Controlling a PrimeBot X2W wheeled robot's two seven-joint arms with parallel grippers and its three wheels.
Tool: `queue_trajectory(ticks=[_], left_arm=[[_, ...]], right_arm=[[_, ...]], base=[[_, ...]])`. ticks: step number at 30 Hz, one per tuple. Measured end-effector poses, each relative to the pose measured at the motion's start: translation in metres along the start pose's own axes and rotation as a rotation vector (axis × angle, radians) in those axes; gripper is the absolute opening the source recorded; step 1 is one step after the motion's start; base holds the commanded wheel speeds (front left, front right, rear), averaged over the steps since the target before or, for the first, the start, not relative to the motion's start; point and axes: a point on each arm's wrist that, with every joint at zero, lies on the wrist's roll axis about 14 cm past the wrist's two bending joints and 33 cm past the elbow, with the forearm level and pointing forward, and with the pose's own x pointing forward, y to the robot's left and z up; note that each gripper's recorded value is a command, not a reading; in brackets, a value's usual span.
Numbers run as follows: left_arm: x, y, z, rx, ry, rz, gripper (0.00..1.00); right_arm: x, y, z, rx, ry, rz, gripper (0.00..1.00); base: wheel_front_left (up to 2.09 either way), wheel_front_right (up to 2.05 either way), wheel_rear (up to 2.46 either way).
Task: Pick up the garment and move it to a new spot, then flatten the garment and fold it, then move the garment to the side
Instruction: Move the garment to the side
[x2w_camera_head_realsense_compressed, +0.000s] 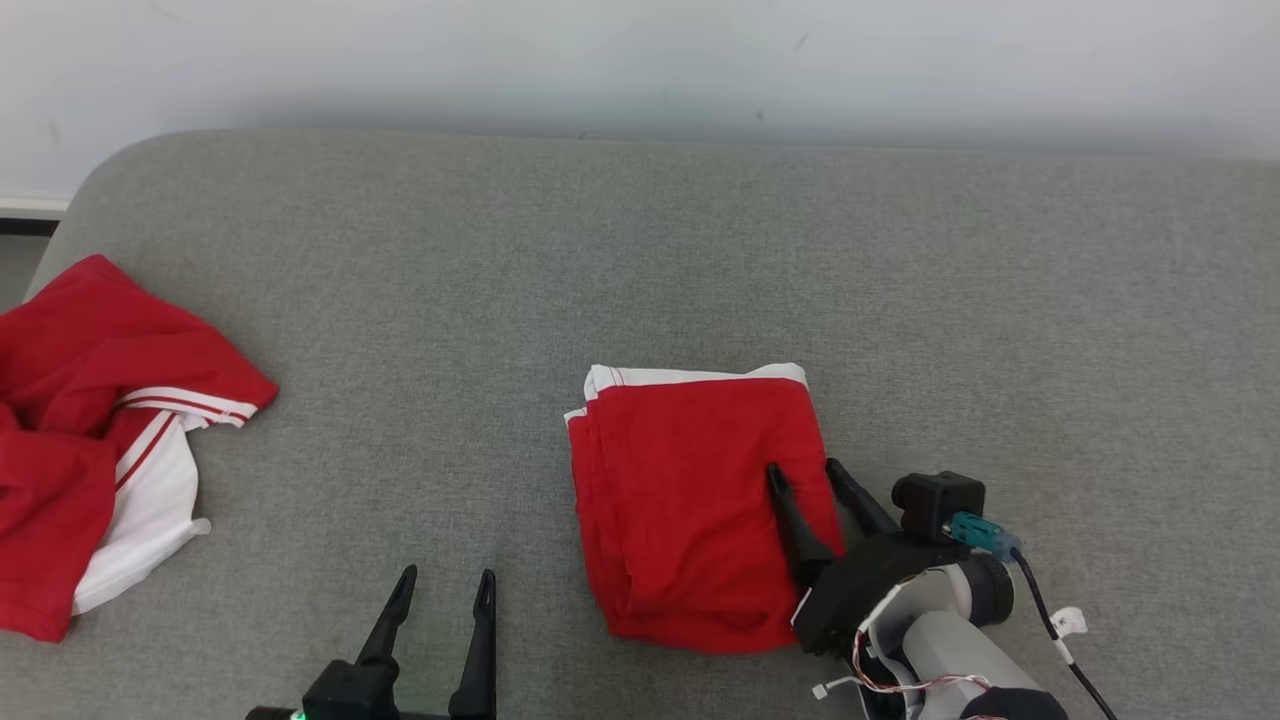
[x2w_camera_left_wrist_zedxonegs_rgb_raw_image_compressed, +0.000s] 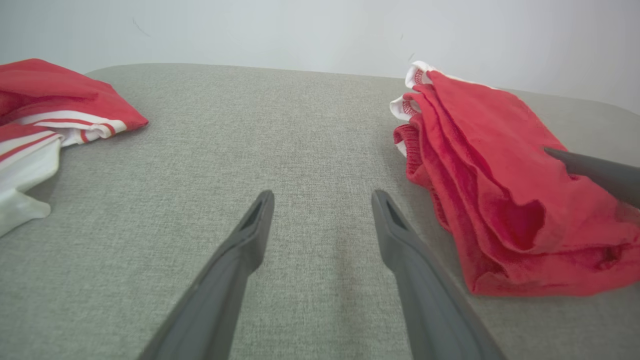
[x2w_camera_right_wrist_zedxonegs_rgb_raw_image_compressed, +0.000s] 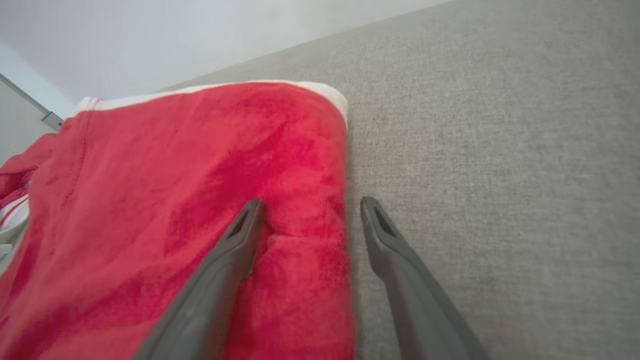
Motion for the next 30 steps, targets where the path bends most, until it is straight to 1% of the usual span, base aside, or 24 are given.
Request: queue_trajectory(ticks=[1,2,3,4,6,7,9,12,18,22,30], left_arm=[[0.001,0.000,0.000,0.000,-0.001,0.001,1.00],[0.001,0.001,0.000,0.000,0.001,0.002,1.00],[0.000,0.001,-0.001,0.000,0.003,0.003,1.00],[0.001,0.001,-0.001,0.000,0.004,0.002,1.00],[0.001,0.000,-0.001,-0.001,0.005,0.000,1.00],[0.001,0.000,-0.002,-0.002,0.005,-0.001,1.00],[0.003,-0.002,-0.001,-0.003,0.005,-0.007,1.00],[0.005,-0.012,-0.002,0.003,0.006,-0.051,1.00],[0.013,-0.033,0.001,0.015,-0.004,-0.130,1.00],[0.021,-0.058,0.001,0.012,-0.004,-0.210,1.00],[0.036,-0.118,0.002,0.001,-0.004,-0.389,1.00]], right_arm=[[0.001,0.001,-0.003,0.004,0.014,0.003,0.99],[0.003,0.002,-0.006,0.010,0.023,0.006,0.79],[0.004,0.003,-0.009,0.005,0.038,0.008,0.79],[0.004,0.003,-0.011,0.007,0.049,0.008,0.69],[0.005,0.003,-0.012,0.011,0.057,0.008,0.19],[0.005,0.002,-0.013,0.013,0.059,0.006,0.00],[0.005,0.000,-0.010,0.017,0.047,-0.001,0.00],[0.003,-0.007,-0.005,0.018,0.029,-0.021,0.00],[-0.012,-0.028,0.011,0.027,-0.027,-0.081,0.00],[-0.033,-0.049,0.011,0.035,-0.046,-0.147,0.00],[-0.087,-0.099,0.017,0.055,-0.097,-0.315,0.00]], base=[[0.00,0.00,0.00],[0.00,0.00,0.00],[0.00,0.00,0.00],[0.00,0.00,0.00],[0.00,0.00,0.00],[0.00,0.00,0.00],[0.00,0.00,0.00],[0.00,0.00,0.00],[0.00,0.00,0.00],[0.00,0.00,0.00],[0.00,0.00,0.00]])
